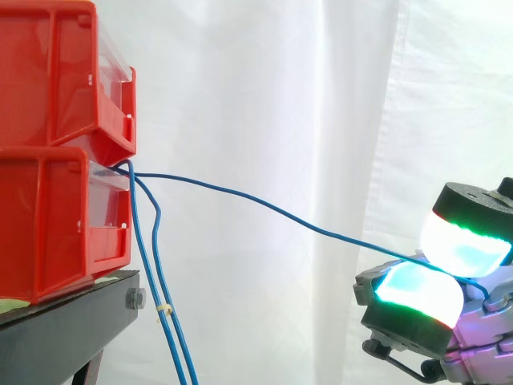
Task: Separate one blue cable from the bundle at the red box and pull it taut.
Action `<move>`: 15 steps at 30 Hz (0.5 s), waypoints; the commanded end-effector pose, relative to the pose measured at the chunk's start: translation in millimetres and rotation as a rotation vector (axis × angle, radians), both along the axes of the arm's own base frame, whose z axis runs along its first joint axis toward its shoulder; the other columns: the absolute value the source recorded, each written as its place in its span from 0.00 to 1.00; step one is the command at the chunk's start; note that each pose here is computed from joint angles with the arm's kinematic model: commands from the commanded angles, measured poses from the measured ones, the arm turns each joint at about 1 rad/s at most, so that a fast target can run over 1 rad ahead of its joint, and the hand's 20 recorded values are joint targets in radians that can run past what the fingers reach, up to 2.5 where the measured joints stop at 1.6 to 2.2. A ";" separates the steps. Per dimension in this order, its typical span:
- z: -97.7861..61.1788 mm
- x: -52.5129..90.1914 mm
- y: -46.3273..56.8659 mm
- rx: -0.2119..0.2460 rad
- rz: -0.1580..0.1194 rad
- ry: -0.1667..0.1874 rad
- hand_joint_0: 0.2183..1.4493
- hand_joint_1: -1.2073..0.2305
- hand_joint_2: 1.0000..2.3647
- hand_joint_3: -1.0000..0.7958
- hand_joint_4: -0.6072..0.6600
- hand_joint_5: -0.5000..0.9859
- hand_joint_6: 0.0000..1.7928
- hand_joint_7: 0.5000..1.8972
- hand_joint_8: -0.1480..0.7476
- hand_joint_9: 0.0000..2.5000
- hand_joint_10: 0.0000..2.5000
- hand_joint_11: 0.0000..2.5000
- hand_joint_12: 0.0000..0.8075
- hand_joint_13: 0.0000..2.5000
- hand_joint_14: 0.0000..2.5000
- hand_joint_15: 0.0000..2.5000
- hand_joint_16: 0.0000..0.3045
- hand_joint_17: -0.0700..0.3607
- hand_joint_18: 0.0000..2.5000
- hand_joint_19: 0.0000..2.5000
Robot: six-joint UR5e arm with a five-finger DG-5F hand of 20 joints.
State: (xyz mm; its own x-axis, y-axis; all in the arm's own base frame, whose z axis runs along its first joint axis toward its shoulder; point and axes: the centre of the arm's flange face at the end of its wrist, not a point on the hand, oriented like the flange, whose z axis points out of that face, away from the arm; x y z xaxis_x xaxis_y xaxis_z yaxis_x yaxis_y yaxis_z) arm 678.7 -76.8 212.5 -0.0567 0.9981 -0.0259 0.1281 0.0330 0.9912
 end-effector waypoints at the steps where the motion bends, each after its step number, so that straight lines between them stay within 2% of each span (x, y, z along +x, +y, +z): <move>1: -0.1 0.0 0.0 0.000 0.000 0.000 0.35 0.31 0.02 0.54 0.42 0.23 0.51 0.49 0.46 0.37 0.64 0.55 0.40 0.37 0.58 0.62 0.09 0.31 0.48 0.66; 15: -0.1 0.0 0.0 0.000 0.000 0.000 0.35 0.31 0.02 0.54 0.42 0.23 0.51 0.48 0.46 0.37 0.64 0.54 0.40 0.37 0.57 0.62 0.09 0.30 0.48 0.66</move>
State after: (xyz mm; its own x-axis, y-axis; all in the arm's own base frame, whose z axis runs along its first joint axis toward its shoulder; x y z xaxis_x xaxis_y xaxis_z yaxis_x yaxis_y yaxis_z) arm 678.8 -76.8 212.5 -0.0567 0.9981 -0.0259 0.1281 0.0330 0.9912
